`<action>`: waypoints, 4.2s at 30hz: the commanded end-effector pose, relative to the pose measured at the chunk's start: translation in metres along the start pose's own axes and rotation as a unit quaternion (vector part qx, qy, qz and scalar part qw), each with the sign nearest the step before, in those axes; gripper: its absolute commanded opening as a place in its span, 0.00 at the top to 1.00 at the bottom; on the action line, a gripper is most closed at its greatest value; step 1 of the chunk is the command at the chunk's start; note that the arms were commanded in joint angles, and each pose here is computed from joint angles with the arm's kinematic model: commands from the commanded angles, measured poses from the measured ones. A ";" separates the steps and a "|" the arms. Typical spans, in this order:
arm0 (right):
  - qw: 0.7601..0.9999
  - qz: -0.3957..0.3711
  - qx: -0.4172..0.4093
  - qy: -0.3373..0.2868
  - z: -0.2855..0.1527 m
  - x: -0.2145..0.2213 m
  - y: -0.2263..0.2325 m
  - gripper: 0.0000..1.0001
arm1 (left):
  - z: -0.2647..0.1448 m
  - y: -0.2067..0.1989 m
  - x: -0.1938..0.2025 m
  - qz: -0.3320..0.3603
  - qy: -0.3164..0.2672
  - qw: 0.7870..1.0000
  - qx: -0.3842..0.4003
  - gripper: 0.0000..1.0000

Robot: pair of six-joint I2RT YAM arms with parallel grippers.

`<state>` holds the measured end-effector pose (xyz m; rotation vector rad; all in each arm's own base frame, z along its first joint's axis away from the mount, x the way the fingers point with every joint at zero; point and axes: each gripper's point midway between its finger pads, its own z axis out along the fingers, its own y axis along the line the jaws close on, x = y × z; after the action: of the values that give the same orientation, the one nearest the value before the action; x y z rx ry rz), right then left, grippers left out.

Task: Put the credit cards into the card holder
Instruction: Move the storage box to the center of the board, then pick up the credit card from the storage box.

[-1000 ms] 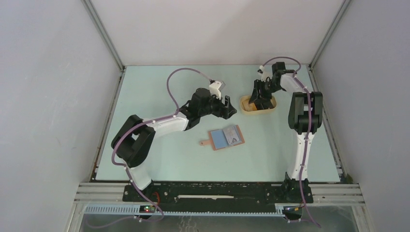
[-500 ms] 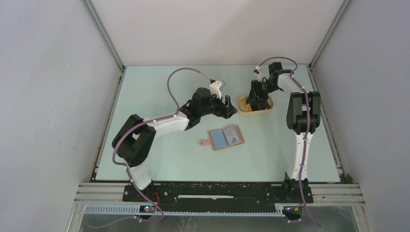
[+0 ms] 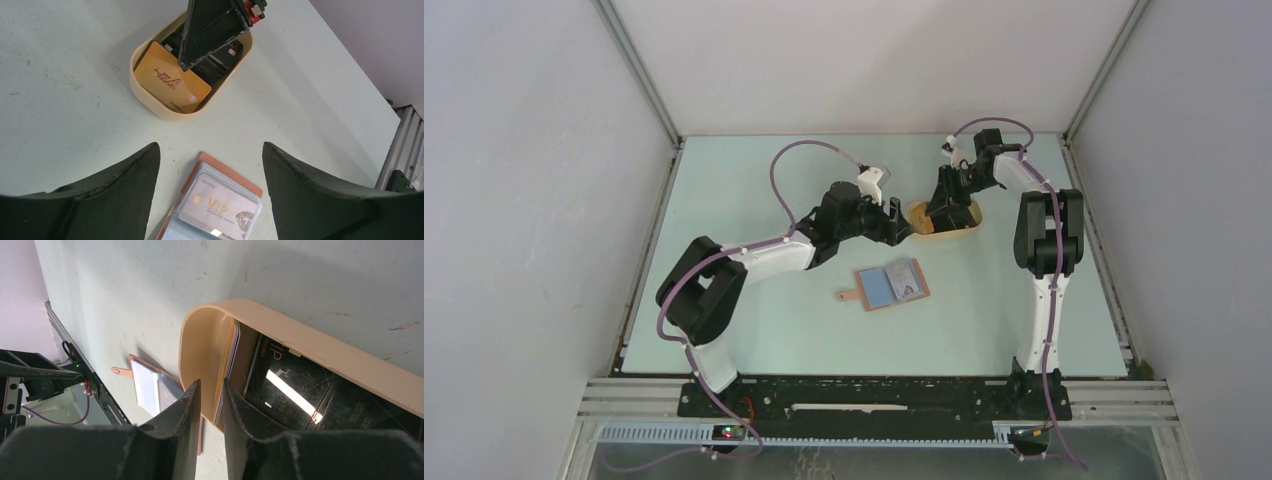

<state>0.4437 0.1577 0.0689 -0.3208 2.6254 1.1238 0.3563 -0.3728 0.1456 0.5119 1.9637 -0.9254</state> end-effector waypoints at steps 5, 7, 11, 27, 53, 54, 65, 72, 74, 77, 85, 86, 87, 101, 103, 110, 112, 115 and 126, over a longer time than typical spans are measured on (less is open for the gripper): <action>1.000 -0.014 -0.025 -0.012 -0.004 -0.010 0.028 0.68 | 0.003 -0.012 -0.031 0.006 -0.031 0.999 0.015 0.21; 1.000 -0.015 -0.013 -0.010 -0.002 -0.010 0.025 0.66 | 0.003 -0.011 -0.030 0.006 -0.030 0.999 0.015 0.21; 1.000 -0.024 0.017 -0.004 0.004 -0.007 0.018 0.65 | 0.003 -0.011 -0.031 0.006 -0.031 0.999 0.015 0.21; 0.997 -0.066 0.023 -0.028 0.007 -0.015 0.039 0.99 | 0.003 -0.010 -0.031 0.006 -0.033 0.999 0.011 0.21; 0.997 -0.032 0.065 -0.009 0.026 -0.009 0.005 0.52 | 0.012 0.033 -0.019 -0.067 -0.008 0.996 -0.059 0.20; 0.998 -0.030 0.063 -0.005 0.028 -0.007 0.004 0.52 | 0.012 0.035 -0.018 -0.069 -0.005 0.996 -0.063 0.20; 0.999 -0.016 0.031 0.016 0.043 0.002 0.011 0.51 | 0.034 0.044 0.006 -0.099 0.061 0.991 -0.073 0.27; 1.000 -0.004 -0.020 0.020 0.044 0.004 0.029 0.52 | 0.042 0.045 0.016 -0.110 0.090 0.987 -0.069 0.45; 0.999 -0.006 -0.040 0.017 0.042 0.003 0.036 0.52 | 0.042 0.045 0.016 -0.110 0.090 0.987 -0.069 0.48; 0.998 -0.013 -0.066 0.009 0.035 0.000 0.048 0.53 | 0.042 0.045 0.015 -0.110 0.090 0.988 -0.069 0.50; 0.998 -0.007 -0.069 0.004 0.032 -0.003 0.052 0.55 | 0.042 0.043 0.015 -0.111 0.090 0.988 -0.065 0.53; 0.998 -0.006 -0.061 0.007 0.035 -0.001 0.049 0.56 | 0.042 0.044 0.015 -0.111 0.089 0.988 -0.065 0.54; 0.999 -0.005 -0.044 0.009 0.037 0.000 0.044 0.58 | 0.041 0.044 0.015 -0.112 0.089 0.988 -0.065 0.55; 1.000 -0.020 0.003 -0.008 0.028 -0.007 0.035 0.99 | 0.029 0.043 -0.003 -0.112 0.047 0.991 -0.050 0.59; 0.999 -0.021 -0.017 -0.018 0.017 -0.011 0.039 1.00 | 0.022 0.043 -0.010 -0.109 0.027 0.993 -0.044 0.59; 0.994 -0.037 -0.092 -0.045 -0.015 -0.020 0.049 1.00 | 0.000 0.031 -0.032 -0.096 -0.041 0.995 0.008 0.47; 0.991 -0.045 -0.115 -0.052 -0.024 -0.021 0.053 1.00 | -0.002 0.026 -0.038 -0.099 -0.055 0.993 0.028 0.39; 0.984 -0.053 -0.158 -0.058 -0.033 -0.022 0.063 1.00 | 0.000 0.018 -0.045 -0.122 -0.068 0.987 0.075 0.30; 0.971 -0.061 -0.222 -0.065 -0.048 -0.023 0.080 1.00 | 0.030 0.020 -0.053 -0.222 -0.070 0.963 0.134 0.26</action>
<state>0.4389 0.1748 0.1205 -0.3855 2.3149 1.5641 0.4026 -0.3713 0.1492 0.1816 1.9264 -1.3650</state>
